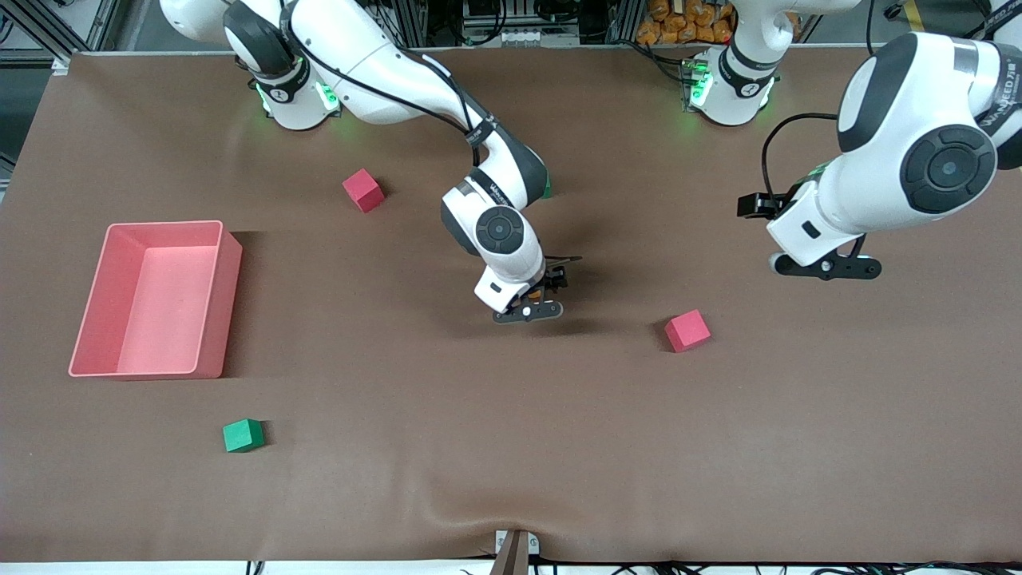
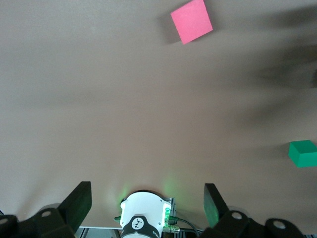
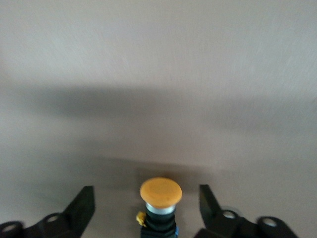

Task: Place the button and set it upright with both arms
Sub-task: 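Lift the button out and carry it to mid-table with the right gripper, then set the button down while the left gripper reaches toward it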

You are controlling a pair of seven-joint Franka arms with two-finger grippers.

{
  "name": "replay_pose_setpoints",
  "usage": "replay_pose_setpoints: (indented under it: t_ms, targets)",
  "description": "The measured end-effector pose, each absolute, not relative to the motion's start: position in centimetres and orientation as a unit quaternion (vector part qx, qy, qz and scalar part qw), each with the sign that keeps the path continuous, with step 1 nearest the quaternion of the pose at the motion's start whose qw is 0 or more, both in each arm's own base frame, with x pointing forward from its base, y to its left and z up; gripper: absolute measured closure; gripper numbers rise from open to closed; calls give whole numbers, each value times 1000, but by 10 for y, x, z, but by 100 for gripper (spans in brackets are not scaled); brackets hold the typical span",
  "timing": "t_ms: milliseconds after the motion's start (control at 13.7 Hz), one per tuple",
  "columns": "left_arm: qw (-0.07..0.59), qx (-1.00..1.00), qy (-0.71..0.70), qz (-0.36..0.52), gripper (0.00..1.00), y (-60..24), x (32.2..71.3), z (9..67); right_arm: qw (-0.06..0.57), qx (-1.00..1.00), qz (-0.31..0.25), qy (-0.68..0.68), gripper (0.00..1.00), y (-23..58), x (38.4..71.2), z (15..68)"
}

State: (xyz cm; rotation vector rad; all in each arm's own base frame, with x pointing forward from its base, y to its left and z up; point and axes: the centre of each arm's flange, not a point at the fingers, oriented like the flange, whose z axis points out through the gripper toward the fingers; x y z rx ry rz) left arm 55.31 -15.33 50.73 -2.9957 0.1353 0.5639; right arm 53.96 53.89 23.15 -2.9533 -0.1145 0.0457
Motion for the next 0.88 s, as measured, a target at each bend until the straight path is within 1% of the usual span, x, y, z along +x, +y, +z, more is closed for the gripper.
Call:
replay_pose_setpoints:
  t_ms: [146,439,659,878]
  targets:
    - [46,-980,48,188,0,-158,553,503,92,-995,-9,-24,0,522,563,257]
    - [56,-972,86,209,0,-205,549,472,58,-996,-61,29,0,446,628,297]
    - [69,-969,80,222,0,-244,554,440,34,-995,-68,68,0,389,656,349]
    - [84,-970,69,215,0,-312,555,401,40,-988,-66,131,0,299,686,420]
